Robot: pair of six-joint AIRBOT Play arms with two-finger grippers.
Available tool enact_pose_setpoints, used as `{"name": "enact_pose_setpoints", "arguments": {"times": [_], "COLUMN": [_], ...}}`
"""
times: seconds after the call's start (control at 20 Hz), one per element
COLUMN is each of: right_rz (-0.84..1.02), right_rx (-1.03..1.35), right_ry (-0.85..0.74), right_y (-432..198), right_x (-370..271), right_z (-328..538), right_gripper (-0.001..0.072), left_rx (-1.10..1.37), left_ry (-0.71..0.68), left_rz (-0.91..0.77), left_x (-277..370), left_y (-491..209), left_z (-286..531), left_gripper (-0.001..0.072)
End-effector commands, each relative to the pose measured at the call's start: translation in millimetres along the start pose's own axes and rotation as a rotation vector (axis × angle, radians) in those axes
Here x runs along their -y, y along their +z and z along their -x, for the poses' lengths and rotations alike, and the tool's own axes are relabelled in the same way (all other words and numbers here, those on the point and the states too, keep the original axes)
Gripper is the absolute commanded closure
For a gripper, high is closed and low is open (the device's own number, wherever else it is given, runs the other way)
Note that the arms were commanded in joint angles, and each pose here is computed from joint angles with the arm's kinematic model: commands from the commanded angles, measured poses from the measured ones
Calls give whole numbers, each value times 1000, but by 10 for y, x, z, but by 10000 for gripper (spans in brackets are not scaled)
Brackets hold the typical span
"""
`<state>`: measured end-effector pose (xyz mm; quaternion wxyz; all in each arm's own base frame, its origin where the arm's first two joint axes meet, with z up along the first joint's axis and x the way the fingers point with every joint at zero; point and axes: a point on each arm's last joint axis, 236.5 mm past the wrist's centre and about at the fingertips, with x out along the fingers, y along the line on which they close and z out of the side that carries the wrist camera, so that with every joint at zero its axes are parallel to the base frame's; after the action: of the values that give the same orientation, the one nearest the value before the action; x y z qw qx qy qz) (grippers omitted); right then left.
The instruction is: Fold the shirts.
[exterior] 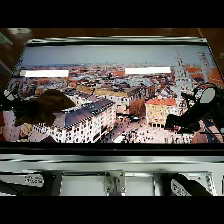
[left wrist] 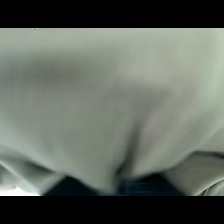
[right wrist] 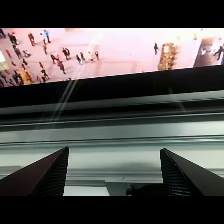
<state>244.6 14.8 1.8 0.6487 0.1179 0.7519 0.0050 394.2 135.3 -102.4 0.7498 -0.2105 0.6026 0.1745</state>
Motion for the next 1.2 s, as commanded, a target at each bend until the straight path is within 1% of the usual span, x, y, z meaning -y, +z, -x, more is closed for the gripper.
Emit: {"name": "enact_pose_setpoints", "arguments": {"times": [0.0, 0.15, 0.25, 0.35, 0.55, 0.7, 0.75, 0.9, 1.15], "right_rz": [1, 2, 10, 25, 90, 126, 130, 124, 126], "right_rx": [-5, 1, 7, 2, -64, -9, 36, 167, 218], "right_ry": [47, 48, 48, 45, 38, -32, -63, -156, -164], "right_y": [-8, 5, 20, 7, -202, -297, -302, -372, -589], "right_x": [-113, -115, -115, -107, -94, 31, 84, 250, 251], "right_z": [-1, -1, -1, -2, 70, 319, 435, 781, 940], "right_gripper": [16, 16, 16, 17, 22, 22, 22, 22, 22], "left_rx": [13, 93, 201, 312, 510, 558, 541, 436, 244], "left_ry": [-31, -84, -122, -176, -329, -544, -601, -675, -742], "left_rz": [-54, -172, -268, -364, -528, -582, -612, -700, -843], "left_x": [102, 404, 739, 1133, 1835, 2317, 2461, 2806, 3387], "left_y": [68, 246, 344, 282, -193, -780, -986, -1516, -2454], "left_z": [67, 470, 927, 1463, 2571, 3210, 3308, 3233, 2760], "left_gripper": [663, 663, 663, 664, 663, 664, 664, 664, 663]}}
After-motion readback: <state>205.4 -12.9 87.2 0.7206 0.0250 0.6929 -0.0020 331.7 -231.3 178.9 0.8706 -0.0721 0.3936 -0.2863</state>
